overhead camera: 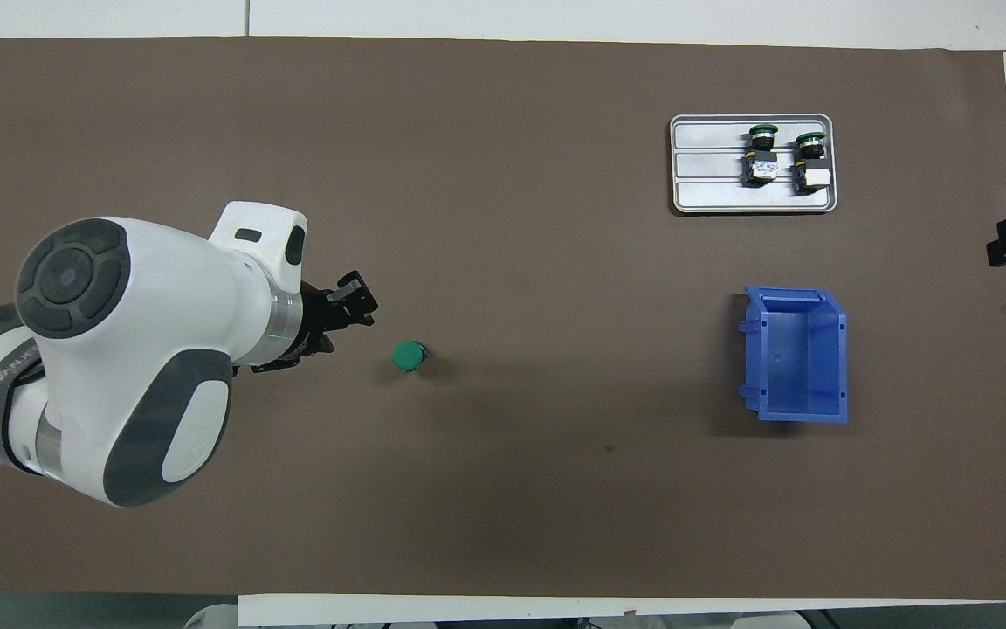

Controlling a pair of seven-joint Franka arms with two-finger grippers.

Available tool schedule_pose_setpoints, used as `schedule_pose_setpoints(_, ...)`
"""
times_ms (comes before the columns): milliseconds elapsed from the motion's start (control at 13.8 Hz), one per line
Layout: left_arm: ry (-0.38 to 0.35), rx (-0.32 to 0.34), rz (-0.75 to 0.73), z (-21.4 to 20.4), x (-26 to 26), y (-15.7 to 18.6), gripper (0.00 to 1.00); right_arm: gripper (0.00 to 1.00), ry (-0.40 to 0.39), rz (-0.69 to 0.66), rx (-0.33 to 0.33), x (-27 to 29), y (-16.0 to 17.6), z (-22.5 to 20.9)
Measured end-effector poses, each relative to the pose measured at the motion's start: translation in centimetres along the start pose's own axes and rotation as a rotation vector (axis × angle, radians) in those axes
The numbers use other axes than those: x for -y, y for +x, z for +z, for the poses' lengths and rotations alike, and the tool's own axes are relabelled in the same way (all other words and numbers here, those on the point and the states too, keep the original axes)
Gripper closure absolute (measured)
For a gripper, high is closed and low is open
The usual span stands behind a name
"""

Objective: Place and press button with both arms

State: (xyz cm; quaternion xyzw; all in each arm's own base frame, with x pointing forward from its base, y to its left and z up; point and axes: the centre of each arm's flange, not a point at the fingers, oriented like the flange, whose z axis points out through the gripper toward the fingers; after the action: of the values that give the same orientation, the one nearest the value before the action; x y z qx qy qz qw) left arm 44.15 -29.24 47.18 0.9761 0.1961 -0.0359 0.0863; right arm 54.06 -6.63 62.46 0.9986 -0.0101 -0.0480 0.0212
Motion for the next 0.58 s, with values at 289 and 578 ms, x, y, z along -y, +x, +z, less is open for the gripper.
schedule_pose_setpoints(289, 0.023, 0.017, 0.106, 3.8, -1.4, -1.2, 0.94, 0.02, 0.000, 0.000, 0.000, 0.0, 0.0, 0.0)
schedule_pose_setpoints(578, 0.023, 0.016, 0.124, 6.2, -1.8, -1.2, 0.99, 0.02, 0.000, 0.000, 0.000, 0.0, 0.0, 0.0)
